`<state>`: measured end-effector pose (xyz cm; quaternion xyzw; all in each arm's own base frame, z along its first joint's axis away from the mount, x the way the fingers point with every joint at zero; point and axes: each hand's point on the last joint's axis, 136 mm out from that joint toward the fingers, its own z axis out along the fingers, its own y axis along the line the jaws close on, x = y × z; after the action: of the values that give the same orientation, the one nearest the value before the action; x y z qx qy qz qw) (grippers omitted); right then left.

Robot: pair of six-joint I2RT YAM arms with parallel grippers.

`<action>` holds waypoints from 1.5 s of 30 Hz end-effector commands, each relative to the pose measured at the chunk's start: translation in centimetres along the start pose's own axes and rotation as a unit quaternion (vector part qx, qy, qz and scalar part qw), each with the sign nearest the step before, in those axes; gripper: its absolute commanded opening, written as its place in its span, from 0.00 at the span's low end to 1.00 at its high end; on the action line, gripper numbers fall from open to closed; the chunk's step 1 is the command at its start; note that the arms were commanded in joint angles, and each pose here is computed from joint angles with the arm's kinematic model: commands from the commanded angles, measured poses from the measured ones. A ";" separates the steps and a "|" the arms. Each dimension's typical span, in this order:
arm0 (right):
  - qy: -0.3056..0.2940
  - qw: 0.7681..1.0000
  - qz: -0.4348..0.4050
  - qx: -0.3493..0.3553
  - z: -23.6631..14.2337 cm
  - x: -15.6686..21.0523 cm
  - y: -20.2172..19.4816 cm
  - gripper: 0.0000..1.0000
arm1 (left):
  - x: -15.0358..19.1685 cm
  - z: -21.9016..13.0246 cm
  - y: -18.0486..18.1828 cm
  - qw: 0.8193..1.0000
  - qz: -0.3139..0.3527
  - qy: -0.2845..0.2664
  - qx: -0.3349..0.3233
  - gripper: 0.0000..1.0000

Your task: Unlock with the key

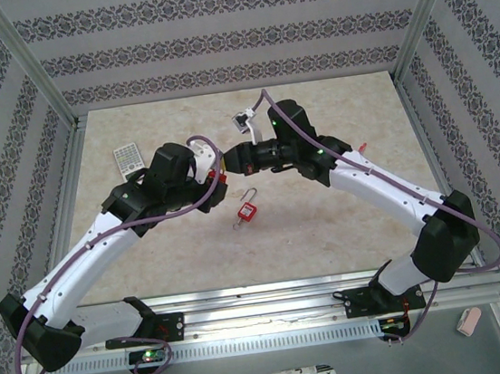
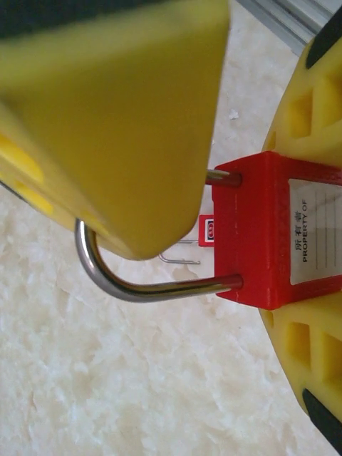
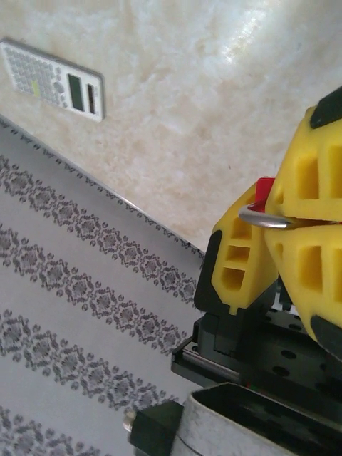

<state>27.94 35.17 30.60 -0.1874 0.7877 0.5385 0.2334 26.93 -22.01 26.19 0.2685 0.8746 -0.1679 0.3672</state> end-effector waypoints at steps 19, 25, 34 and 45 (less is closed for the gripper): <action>-0.114 0.975 0.176 0.071 -0.6 -3.1 -3.1 0.00 | 2.0 -0.1 3.6 0.969 0.065 -0.134 -0.198 0.00; -0.105 0.984 0.136 0.055 -1.3 -3.3 -1.6 0.00 | 2.0 -0.1 2.6 0.977 0.067 -0.129 -0.155 0.00; -0.080 0.995 0.027 -0.057 -2.7 -3.2 2.6 0.00 | 3.4 0.8 -0.3 0.994 0.053 -0.090 -0.032 0.00; -0.003 0.990 -0.084 -0.114 -4.7 -0.6 3.0 0.00 | 3.1 0.4 -2.0 0.994 0.000 -0.059 0.097 0.00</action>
<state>28.64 32.47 30.41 -0.1789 0.7662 0.5788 0.2142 26.37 -22.60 25.98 0.2768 0.8105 -0.2222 0.4659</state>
